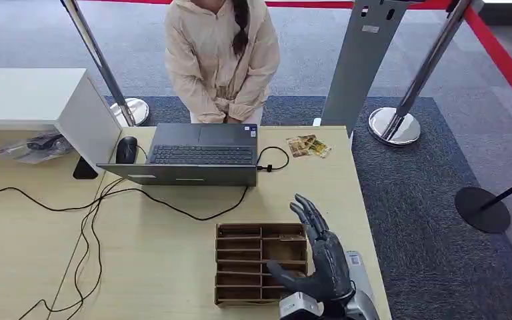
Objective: Pass the card to the sensor for recognition and then transmit it.
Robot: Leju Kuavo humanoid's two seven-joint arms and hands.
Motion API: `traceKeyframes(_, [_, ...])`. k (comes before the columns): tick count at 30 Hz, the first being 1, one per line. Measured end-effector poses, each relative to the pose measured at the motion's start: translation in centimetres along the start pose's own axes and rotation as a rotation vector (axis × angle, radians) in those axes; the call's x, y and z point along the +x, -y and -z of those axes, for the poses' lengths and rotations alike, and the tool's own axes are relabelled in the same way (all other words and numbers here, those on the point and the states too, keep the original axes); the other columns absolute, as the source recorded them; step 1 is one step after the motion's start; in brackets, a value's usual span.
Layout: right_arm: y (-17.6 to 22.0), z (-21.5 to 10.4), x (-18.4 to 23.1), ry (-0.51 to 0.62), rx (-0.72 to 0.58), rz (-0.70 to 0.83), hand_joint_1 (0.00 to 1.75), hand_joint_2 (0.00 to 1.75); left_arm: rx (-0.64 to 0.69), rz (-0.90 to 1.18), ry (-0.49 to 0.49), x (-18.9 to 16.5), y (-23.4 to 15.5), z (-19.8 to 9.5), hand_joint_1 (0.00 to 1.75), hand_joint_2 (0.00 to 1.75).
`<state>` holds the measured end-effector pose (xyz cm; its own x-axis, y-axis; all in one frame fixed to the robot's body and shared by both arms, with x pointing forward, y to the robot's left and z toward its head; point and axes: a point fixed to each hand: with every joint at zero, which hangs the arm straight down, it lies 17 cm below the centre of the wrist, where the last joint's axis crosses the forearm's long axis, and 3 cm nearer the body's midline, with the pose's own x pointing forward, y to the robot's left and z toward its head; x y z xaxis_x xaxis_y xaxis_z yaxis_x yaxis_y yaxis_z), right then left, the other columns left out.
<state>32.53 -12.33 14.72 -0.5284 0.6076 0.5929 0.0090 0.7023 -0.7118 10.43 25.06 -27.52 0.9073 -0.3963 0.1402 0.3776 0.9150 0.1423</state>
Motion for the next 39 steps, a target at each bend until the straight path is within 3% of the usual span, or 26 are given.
traceKeyframes(33, [-1.6,0.4,0.0,0.006,0.025,-0.116,0.0,1.75,-0.005,0.024,-0.007,-0.1,0.4,-0.1,0.0,0.0])
traceKeyframes(36, [-1.6,0.5,0.0,0.007,0.024,-0.118,0.05,1.75,-0.005,0.026,-0.01,-0.2,0.4,-0.1,0.0,0.0])
traceKeyframes(37, [-1.5,0.6,0.0,0.006,0.023,-0.12,0.14,1.75,-0.005,0.026,-0.014,-0.3,0.4,-0.1,0.0,0.0])
traceKeyframes(39, [-1.5,0.6,0.0,0.007,0.023,-0.124,0.51,1.75,-0.004,0.027,-0.024,-0.4,0.4,-0.1,0.0,0.0])
